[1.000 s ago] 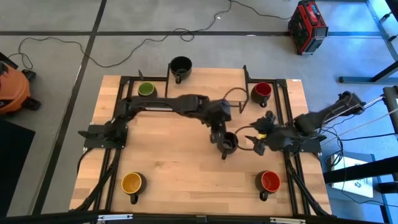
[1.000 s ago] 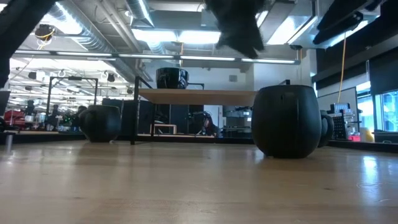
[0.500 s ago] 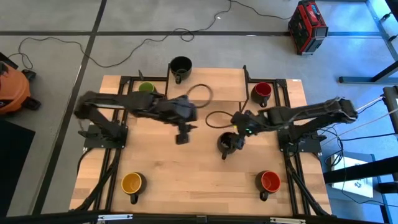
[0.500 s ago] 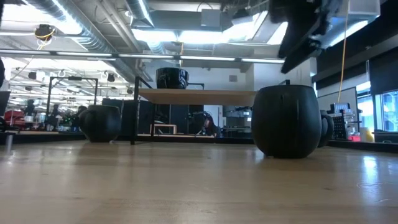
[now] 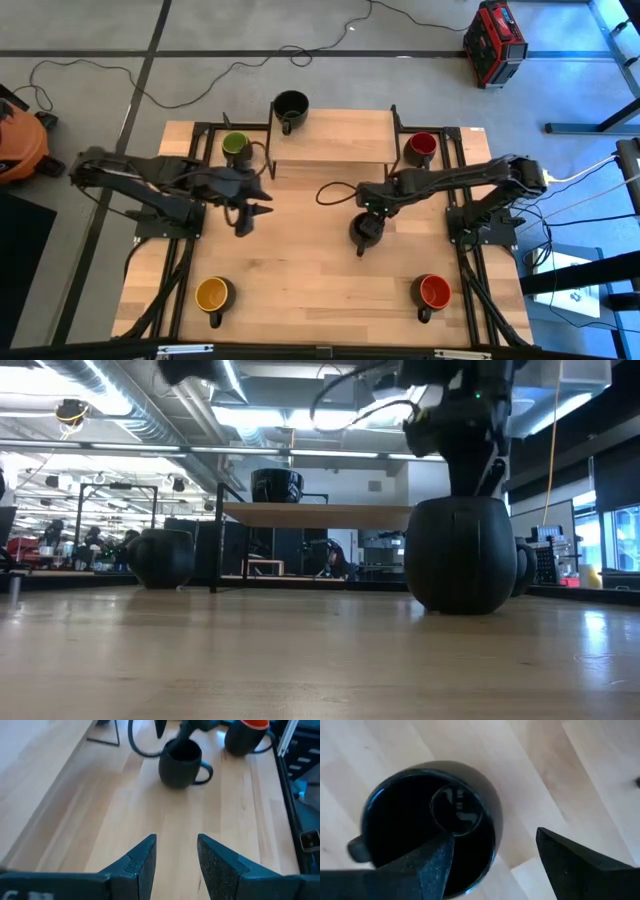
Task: Place coffee mugs
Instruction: Put the black mug on the shelf
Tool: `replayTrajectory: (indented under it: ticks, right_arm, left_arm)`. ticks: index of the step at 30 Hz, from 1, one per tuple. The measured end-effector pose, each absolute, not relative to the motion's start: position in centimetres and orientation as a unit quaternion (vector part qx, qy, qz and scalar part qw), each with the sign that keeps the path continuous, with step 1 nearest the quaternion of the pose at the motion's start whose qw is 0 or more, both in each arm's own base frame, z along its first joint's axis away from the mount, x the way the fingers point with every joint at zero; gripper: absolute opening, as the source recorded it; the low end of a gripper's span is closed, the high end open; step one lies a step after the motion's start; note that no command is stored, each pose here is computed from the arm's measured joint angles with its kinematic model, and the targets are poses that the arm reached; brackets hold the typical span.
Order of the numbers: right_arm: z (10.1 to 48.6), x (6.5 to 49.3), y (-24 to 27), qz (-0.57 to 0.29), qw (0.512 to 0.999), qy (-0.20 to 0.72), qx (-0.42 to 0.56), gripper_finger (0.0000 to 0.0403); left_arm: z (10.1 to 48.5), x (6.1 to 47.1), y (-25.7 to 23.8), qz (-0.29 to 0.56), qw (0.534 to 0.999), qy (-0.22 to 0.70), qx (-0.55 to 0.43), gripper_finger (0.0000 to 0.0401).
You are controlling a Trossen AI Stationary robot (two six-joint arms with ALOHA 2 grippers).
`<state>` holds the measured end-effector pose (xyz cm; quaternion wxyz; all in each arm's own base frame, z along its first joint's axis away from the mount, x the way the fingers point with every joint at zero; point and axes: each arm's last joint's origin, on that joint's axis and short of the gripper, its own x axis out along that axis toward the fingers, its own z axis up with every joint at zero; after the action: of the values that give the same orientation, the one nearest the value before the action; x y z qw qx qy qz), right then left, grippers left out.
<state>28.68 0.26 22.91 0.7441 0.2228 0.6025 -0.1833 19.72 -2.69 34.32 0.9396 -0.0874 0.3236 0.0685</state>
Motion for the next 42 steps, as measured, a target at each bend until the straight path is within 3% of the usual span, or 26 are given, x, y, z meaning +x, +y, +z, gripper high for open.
replayTrajectory:
  ticks: [11,23,30,42]
  right_arm:
    - [21.7,29.6,-0.4,-0.167,0.744,0.613,0.207,0.0191]
    - [20.4,29.8,-0.4,-0.15,0.744,0.627,0.175,0.0015]
    - [22.6,30.4,-0.4,-0.125,0.77,0.604,0.164,0.0006]
    - [35.3,32.2,-2.0,-0.126,0.856,0.498,0.059,0.0003]
  left_arm:
    - [32.5,17.4,-2.4,0.072,0.939,0.323,-0.092,0.0137]
    - [32.2,17.5,-2.4,0.064,0.939,0.335,-0.048,0.0137]
    - [32.2,17.6,-2.4,0.064,0.939,0.335,-0.037,0.0137]
    - [32.3,17.4,-2.3,0.064,0.94,0.332,-0.038,0.0137]
